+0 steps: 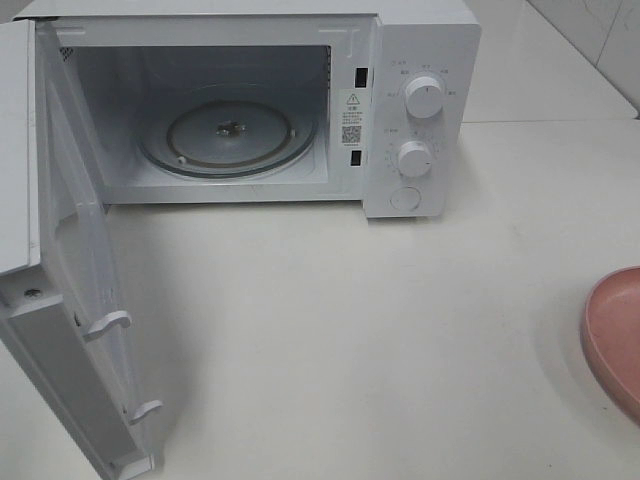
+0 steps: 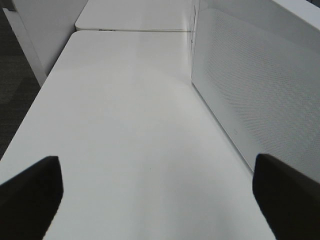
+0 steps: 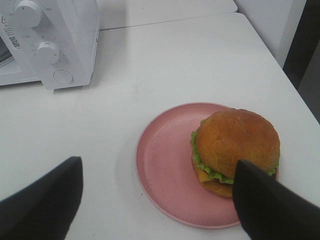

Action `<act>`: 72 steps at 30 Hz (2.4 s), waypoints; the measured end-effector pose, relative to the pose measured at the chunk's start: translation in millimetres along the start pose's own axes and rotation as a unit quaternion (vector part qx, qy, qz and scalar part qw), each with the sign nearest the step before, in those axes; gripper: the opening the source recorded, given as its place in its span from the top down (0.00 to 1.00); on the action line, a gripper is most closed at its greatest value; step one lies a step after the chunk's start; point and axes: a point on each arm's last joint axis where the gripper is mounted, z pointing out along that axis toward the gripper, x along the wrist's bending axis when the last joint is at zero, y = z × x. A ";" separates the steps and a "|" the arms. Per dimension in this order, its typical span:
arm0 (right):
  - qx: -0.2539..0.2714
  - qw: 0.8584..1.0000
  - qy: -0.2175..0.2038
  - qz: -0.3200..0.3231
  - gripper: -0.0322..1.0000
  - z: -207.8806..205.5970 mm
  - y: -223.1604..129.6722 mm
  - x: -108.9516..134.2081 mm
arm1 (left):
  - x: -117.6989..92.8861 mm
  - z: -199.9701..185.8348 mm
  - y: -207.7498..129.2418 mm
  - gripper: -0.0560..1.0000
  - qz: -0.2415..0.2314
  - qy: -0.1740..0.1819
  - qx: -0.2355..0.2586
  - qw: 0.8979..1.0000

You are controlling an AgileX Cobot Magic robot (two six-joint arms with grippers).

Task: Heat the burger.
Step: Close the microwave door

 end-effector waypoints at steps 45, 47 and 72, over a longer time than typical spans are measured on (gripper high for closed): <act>0.000 1.000 0.000 0.000 0.23 0.0 0.0 0.0 | -1.9 104.8 13.0 0.95 -0.017 -0.003 -0.172 0.985; 0.000 1.000 0.000 0.000 0.23 0.0 0.0 0.0 | -1.8 109.9 8.4 0.95 -0.025 -0.002 -0.188 0.982; 0.000 1.000 0.000 0.000 0.23 0.0 0.0 0.0 | -28.1 181.9 5.5 0.95 0.011 -0.138 -0.161 0.977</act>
